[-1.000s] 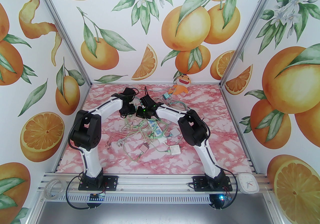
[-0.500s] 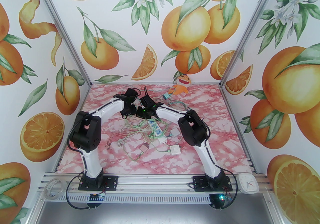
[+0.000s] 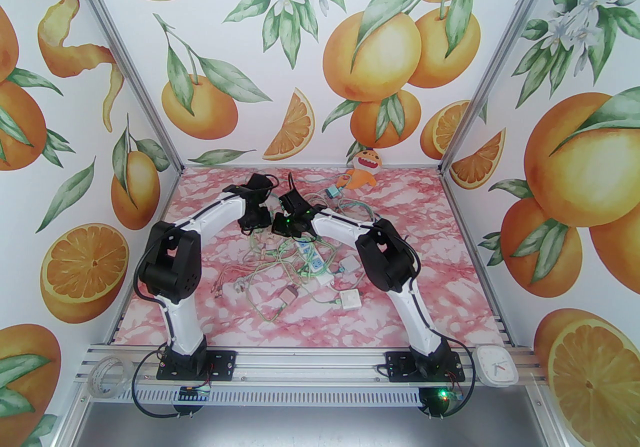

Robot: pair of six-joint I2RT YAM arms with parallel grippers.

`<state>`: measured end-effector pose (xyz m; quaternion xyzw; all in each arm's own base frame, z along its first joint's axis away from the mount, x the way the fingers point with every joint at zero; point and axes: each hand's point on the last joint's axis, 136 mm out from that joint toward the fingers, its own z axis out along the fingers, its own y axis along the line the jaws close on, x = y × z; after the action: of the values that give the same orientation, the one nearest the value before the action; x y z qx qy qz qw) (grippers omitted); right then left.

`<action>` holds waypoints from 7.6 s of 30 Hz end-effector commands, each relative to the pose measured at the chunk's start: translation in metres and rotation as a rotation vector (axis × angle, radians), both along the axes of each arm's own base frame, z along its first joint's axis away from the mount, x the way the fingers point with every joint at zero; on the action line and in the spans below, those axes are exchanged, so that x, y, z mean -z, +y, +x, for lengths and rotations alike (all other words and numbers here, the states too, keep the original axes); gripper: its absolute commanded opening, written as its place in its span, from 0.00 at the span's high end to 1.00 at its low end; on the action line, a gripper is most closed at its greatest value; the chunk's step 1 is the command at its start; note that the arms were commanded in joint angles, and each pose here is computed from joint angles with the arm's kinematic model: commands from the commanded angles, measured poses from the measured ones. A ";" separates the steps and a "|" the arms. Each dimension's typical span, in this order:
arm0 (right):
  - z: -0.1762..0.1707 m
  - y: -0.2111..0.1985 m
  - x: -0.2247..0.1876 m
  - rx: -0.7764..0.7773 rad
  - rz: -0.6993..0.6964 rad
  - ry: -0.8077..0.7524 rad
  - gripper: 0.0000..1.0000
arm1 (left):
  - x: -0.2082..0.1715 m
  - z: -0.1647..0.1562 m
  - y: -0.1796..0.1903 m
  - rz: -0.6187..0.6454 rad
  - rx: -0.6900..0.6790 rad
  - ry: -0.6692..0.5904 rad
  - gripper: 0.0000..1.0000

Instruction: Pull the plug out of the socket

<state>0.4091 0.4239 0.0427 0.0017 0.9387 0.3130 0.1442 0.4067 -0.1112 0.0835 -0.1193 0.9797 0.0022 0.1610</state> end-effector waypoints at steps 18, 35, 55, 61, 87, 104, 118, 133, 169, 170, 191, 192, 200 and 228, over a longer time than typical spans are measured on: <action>-0.033 -0.053 0.076 0.021 -0.275 0.169 1.00 | -0.036 -0.023 0.164 0.025 -0.326 -0.046 0.80; -0.031 -0.049 0.074 0.020 -0.267 0.167 1.00 | 0.008 -0.021 0.181 -0.234 -0.392 -0.042 0.66; -0.028 -0.048 0.068 0.028 -0.261 0.151 1.00 | -0.009 -0.023 0.191 -0.301 -0.470 -0.176 0.17; -0.021 -0.040 0.053 0.023 -0.209 0.102 1.00 | -0.027 -0.061 0.192 -0.199 -0.528 -0.163 0.07; 0.002 -0.075 -0.094 0.081 0.022 -0.172 1.00 | -0.039 -0.002 -0.009 -0.188 0.464 -0.321 0.37; -0.013 -0.090 -0.087 0.095 0.015 -0.143 1.00 | 0.009 0.043 -0.041 -0.081 0.584 -0.258 0.42; -0.010 -0.082 -0.081 0.081 0.035 -0.125 1.00 | 0.019 0.037 -0.049 -0.022 0.638 -0.214 0.61; -0.002 -0.052 -0.072 0.035 0.100 -0.081 1.00 | 0.021 0.001 -0.048 -0.022 0.632 -0.166 0.50; -0.022 -0.057 0.053 0.027 -0.192 0.157 1.00 | 0.009 0.007 -0.050 -0.032 0.506 -0.189 0.84; -0.022 -0.057 0.053 0.018 -0.203 0.145 1.00 | 0.008 0.008 -0.050 -0.026 0.508 -0.193 0.84; -0.034 -0.064 0.071 -0.034 -0.284 0.192 1.00 | -0.008 0.009 -0.053 -0.103 0.443 -0.233 0.87; -0.034 -0.064 0.070 -0.033 -0.283 0.191 1.00 | -0.010 0.011 -0.050 -0.132 0.425 -0.236 0.87; -0.034 -0.063 0.068 -0.036 -0.279 0.188 1.00 | -0.011 0.010 -0.045 -0.138 0.420 -0.224 0.87; -0.039 -0.060 0.068 -0.045 -0.291 0.188 1.00 | -0.020 0.011 -0.031 -0.148 0.384 -0.212 0.87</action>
<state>0.3997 0.4062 0.0448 -0.0324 0.9512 0.2817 0.1214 0.3993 -0.1431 0.0574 0.0771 0.9730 -0.0922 0.1971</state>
